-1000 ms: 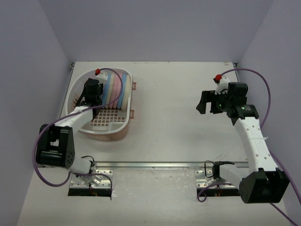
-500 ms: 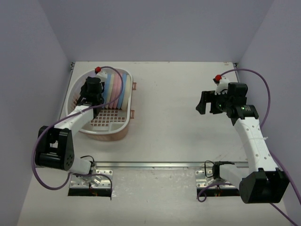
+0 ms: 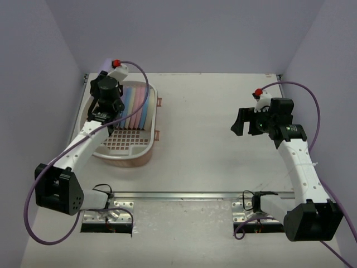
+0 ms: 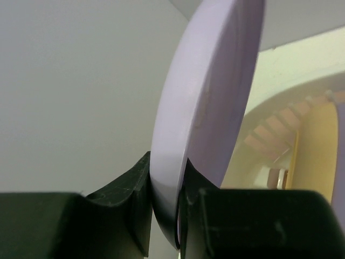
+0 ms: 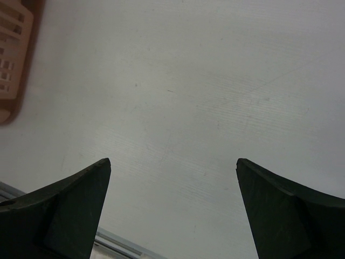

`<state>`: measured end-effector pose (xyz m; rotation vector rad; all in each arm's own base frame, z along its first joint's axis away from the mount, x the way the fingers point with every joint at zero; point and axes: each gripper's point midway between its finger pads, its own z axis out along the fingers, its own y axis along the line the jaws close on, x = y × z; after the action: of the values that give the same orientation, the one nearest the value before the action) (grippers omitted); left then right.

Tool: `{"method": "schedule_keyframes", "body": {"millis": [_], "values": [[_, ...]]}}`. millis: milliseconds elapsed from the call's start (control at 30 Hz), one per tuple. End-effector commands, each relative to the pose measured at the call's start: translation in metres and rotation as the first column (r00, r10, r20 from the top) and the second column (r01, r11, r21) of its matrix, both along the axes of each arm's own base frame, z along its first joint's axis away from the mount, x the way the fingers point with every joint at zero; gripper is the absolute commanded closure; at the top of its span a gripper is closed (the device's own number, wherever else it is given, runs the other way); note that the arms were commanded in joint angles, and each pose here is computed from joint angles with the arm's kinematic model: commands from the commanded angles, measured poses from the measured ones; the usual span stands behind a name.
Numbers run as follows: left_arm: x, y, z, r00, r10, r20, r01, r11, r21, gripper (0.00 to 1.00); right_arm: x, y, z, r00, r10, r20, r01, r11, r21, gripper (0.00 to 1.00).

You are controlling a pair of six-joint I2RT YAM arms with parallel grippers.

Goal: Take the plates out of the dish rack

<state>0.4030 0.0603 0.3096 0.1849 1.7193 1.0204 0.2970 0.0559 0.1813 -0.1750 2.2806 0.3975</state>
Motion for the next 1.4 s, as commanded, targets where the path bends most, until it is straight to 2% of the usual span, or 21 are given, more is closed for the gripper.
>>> {"method": "schedule_keyframes", "body": {"millis": [0,100,133,167,200,300,367,533,633,833,1033,1200,1367], "values": [[-0.024,-0.022,0.092,0.974,-0.105,0.2,0.154,0.956,-0.249,1.0,0.005,0.019,0.04,0.99,0.078,0.113,-0.087,0.994,0.071,0.01],[-0.041,-0.066,0.103,0.92,-0.32,0.228,0.389,0.823,-0.413,1.0,0.001,0.032,0.059,0.979,0.127,0.158,-0.147,0.982,0.122,0.01],[-0.053,-0.094,0.104,0.858,-0.453,0.242,0.513,0.723,-0.463,1.0,0.001,0.036,0.068,0.974,0.138,0.18,-0.165,0.976,0.145,0.01],[-0.072,-0.127,0.102,0.756,-0.602,0.257,0.636,0.582,-0.506,1.0,0.0,0.044,0.082,0.963,0.167,0.211,-0.205,0.963,0.175,0.01],[-0.086,-0.146,0.1,0.689,-0.674,0.267,0.687,0.49,-0.536,1.0,-0.004,0.053,0.093,0.95,0.201,0.237,-0.253,0.944,0.213,0.01],[-0.115,-0.182,0.087,0.544,-0.795,0.267,0.733,0.296,-0.613,1.0,-0.011,0.069,0.118,0.928,0.24,0.284,-0.323,0.898,0.297,0.01],[-0.133,-0.206,0.067,0.449,-0.858,0.249,0.693,0.158,-0.704,1.0,-0.017,0.082,0.144,0.892,0.278,0.357,-0.403,0.846,0.348,0.01],[-0.164,-0.242,0.039,0.269,-0.926,0.265,0.552,-0.077,-0.83,1.0,-0.017,0.098,0.181,0.862,0.318,0.395,-0.482,0.754,0.446,0.06],[-0.166,-0.249,0.03,0.241,-0.934,0.265,0.486,-0.12,-0.866,1.0,-0.017,0.102,0.188,0.843,0.339,0.418,-0.515,0.734,0.443,0.09],[-0.164,-0.258,0.006,0.209,-0.948,0.239,0.367,-0.151,-0.918,1.0,-0.026,0.124,0.182,0.779,0.451,0.436,-0.614,0.689,0.384,0.13],[-0.164,-0.266,-0.004,0.17,-0.952,0.253,0.283,-0.198,-0.938,1.0,-0.024,0.142,0.158,0.746,0.529,0.405,-0.653,0.698,0.294,0.17],[-0.157,-0.267,-0.01,0.179,-0.954,0.24,0.259,-0.189,-0.947,1.0,-0.028,0.166,0.14,0.713,0.598,0.367,-0.693,0.682,0.234,0.2],[-0.154,-0.268,-0.013,0.188,-0.956,0.227,0.26,-0.175,-0.95,1.0,-0.023,0.18,0.124,0.709,0.616,0.342,-0.691,0.705,0.163,0.32]]}}
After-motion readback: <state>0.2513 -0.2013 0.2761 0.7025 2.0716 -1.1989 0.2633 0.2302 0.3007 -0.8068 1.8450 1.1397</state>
